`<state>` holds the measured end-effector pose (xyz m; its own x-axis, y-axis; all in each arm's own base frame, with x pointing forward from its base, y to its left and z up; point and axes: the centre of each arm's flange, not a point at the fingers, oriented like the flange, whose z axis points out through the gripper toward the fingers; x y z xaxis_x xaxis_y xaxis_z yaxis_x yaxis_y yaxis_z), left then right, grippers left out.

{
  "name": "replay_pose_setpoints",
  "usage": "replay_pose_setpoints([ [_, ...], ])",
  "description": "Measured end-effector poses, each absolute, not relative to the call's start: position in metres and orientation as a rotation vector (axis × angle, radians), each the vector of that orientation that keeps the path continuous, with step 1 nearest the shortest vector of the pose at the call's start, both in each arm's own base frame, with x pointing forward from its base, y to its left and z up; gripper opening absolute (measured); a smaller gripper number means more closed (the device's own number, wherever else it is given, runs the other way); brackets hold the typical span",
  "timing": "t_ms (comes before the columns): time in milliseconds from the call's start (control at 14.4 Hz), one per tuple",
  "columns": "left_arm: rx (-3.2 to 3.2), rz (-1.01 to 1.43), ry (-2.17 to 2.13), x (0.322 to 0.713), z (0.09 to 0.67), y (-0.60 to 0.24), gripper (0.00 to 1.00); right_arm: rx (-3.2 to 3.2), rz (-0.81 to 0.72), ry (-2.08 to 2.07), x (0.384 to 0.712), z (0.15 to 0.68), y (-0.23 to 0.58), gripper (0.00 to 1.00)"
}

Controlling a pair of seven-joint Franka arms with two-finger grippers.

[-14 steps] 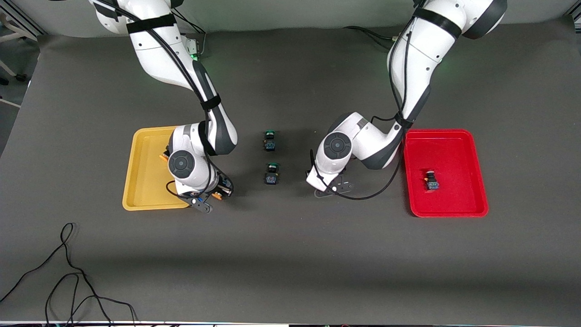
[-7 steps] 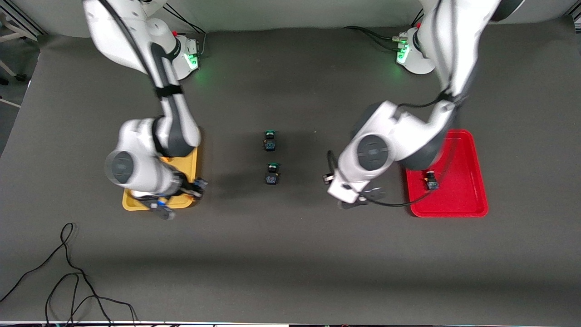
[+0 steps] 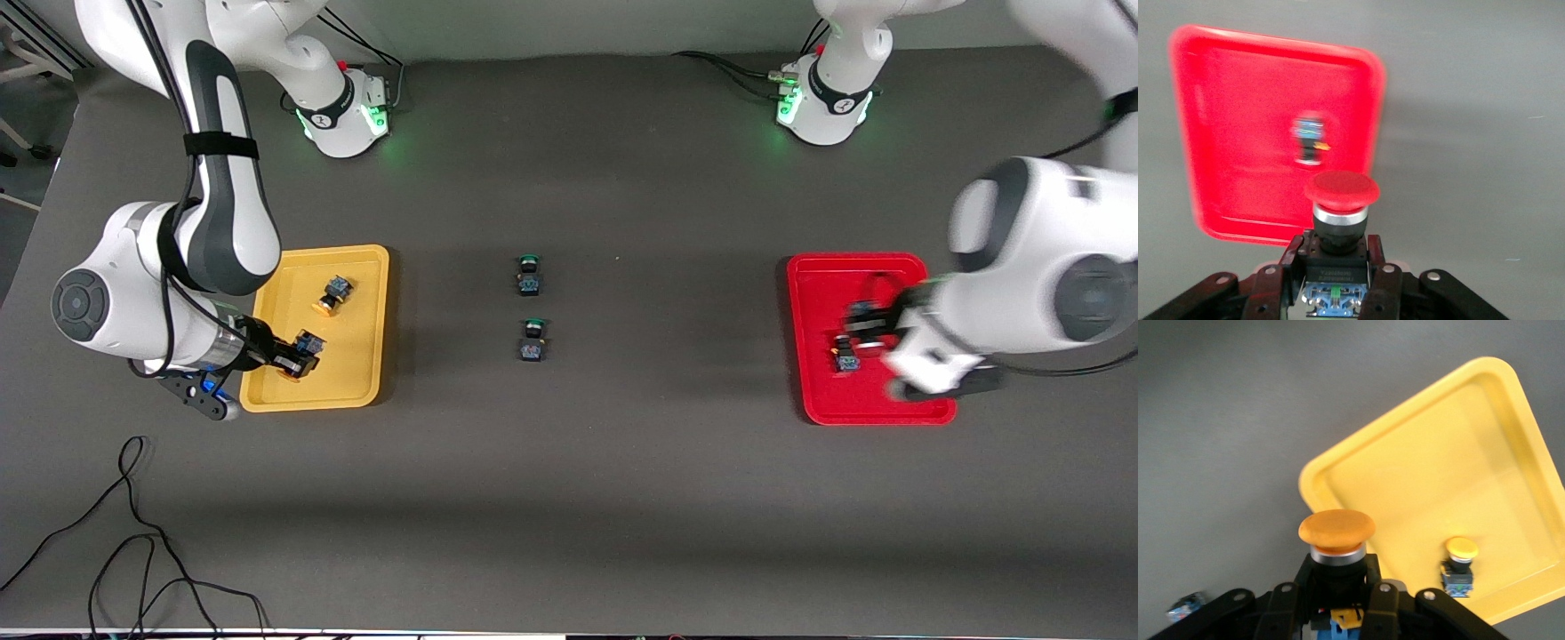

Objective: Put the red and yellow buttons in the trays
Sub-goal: 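Place the yellow button in the yellow tray while the left gripper places red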

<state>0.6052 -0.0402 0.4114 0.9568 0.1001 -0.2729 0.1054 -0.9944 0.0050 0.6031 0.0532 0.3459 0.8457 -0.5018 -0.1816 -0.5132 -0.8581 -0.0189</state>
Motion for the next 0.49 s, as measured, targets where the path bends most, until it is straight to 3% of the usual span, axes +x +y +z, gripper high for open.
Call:
replay_pose_setpoints([
  [139,3.119,-0.394,0.107,0.596,0.372,0.004,0.42,-2.966,0.254,0.828,0.591,0.318,0.04,0.32],
  [488,3.195,-0.268,-0.03,0.558,0.251,0.019,0.42,-3.004,0.22,0.823,0.572,0.277,0.025,0.32],
])
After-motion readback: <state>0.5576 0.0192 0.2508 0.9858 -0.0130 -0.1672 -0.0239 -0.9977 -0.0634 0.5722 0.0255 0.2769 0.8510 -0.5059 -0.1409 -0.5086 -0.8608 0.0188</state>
